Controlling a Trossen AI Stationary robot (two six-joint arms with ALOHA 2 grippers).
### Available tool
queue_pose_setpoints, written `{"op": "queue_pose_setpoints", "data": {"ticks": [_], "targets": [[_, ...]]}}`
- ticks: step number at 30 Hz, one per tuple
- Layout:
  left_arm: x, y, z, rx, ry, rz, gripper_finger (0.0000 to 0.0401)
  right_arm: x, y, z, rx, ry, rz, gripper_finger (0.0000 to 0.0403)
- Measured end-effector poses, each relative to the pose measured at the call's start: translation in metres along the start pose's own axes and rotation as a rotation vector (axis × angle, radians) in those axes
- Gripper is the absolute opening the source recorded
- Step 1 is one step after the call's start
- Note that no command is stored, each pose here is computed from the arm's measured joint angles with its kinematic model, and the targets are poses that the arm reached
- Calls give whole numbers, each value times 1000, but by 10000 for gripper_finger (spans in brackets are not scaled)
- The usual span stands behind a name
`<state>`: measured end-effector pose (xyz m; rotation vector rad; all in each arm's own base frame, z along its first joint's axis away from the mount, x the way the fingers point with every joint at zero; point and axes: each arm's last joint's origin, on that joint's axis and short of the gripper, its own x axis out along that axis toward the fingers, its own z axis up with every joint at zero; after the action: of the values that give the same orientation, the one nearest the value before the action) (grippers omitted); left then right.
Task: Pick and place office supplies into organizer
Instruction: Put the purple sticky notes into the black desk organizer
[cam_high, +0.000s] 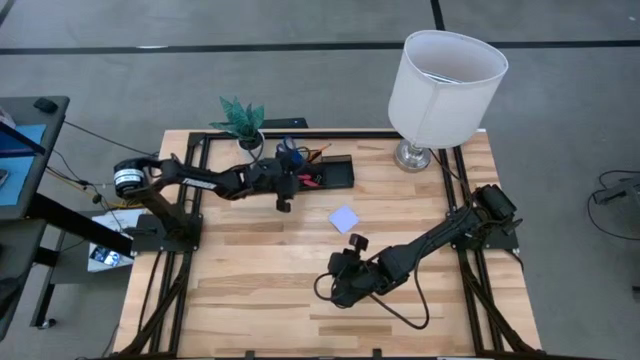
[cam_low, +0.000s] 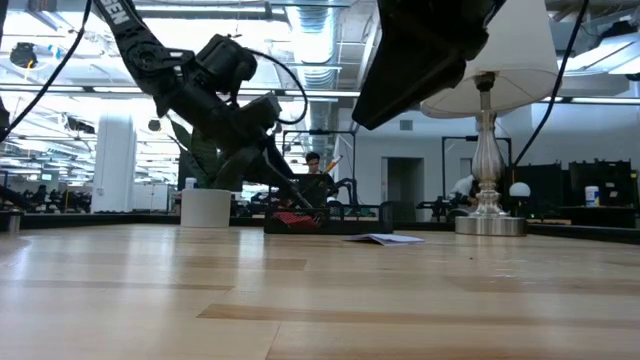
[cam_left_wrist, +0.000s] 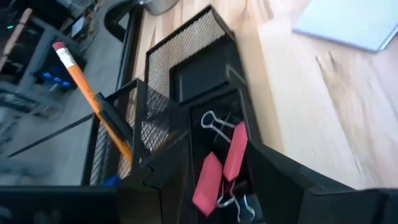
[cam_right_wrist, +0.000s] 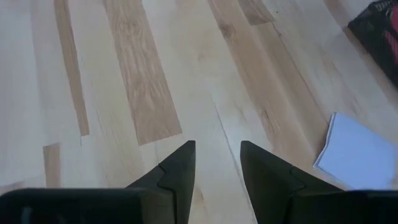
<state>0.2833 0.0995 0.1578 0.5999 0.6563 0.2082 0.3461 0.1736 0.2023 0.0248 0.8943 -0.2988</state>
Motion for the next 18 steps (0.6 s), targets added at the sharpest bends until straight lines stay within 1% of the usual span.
{"op": "queue_pose_setpoints", "data": {"ticks": [3, 5, 9, 14, 16, 18], "targets": [[-6, -8, 8, 30, 45, 35, 158, 0, 0, -1, 57, 3, -1, 123], [-10, -15, 14, 51, 46, 19, 158, -1, 1, -2, 100, 9, -5, 123], [-17, -39, 27, 119, 20, -68, 158, -5, 4, -7, 173, -4, -40, 123], [-29, -74, 44, 199, -39, -197, 158, -11, 11, -19, 295, -100, -129, 123], [-34, -86, 50, 190, -64, -235, 158, -13, 13, -24, 352, -149, -156, 123], [-38, -95, 54, 152, -71, -265, 158, -12, 15, -30, 425, -216, -175, 122]]}}
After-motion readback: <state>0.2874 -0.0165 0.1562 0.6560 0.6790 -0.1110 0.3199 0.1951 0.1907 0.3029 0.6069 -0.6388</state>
